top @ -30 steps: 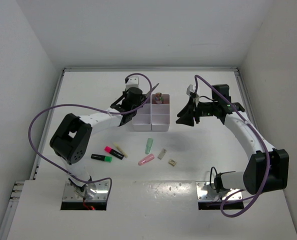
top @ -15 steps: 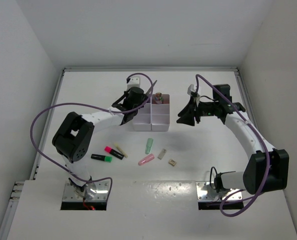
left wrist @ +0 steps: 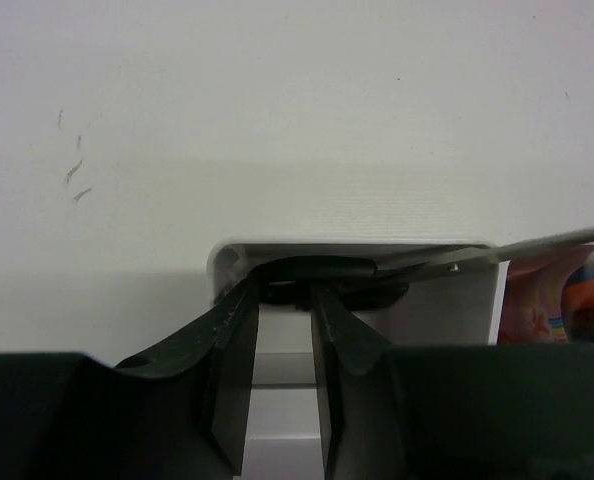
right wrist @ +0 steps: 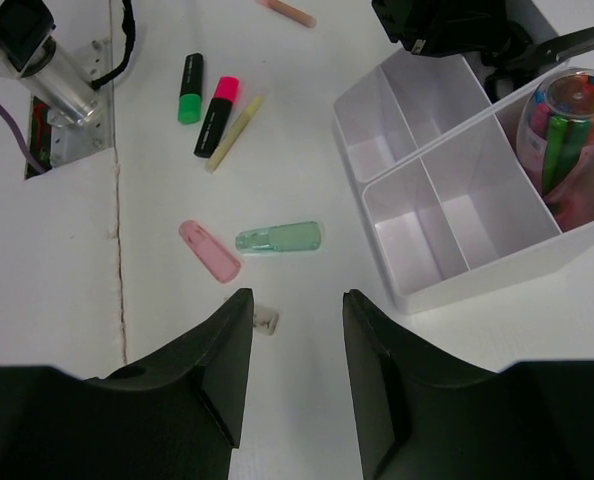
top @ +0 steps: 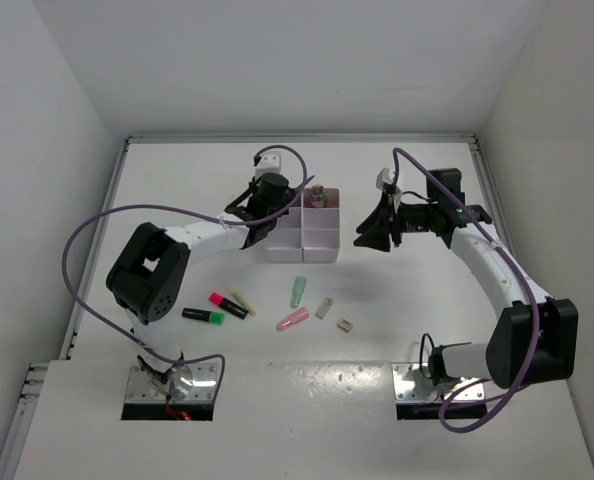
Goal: Sort the stationery into containers
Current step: Place the scissors in the storage box.
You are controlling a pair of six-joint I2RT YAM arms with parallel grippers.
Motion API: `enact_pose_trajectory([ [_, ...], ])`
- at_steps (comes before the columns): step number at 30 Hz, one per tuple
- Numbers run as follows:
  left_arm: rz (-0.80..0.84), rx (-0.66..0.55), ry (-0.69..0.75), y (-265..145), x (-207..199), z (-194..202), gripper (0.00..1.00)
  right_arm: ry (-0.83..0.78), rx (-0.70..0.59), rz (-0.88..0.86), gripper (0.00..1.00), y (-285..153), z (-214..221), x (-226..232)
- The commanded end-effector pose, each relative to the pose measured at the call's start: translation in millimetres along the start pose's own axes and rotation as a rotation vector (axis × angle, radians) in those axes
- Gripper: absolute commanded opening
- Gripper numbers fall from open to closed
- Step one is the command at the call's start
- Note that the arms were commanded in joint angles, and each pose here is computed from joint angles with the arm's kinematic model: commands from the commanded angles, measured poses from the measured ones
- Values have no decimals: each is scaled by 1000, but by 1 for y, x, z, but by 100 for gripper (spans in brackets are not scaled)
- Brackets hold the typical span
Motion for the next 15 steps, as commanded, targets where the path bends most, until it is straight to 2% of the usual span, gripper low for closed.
enact_pose_trajectory([
  [1,35,-61,-47,-5,-11,-23,33,-48,-47,-37,42,-1,-11,0],
  [8,58,-88,-66,-17,-19,-33,36,-48,-47,-37,42,-1,-11,0],
  [15,148,-151,-86,-56,-39,-60,39,-48,-52,-44,42,-1,-14,1],
])
Point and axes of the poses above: each gripper's point midway between its finger pads, its own y axis out along the fingers, its own x axis along the line the jaws close on, z = x × y, the point moved 7 cm from there along -y, back along the fingers, and after that the axes turned 3 degrees about -y, right-handed, at the moved point
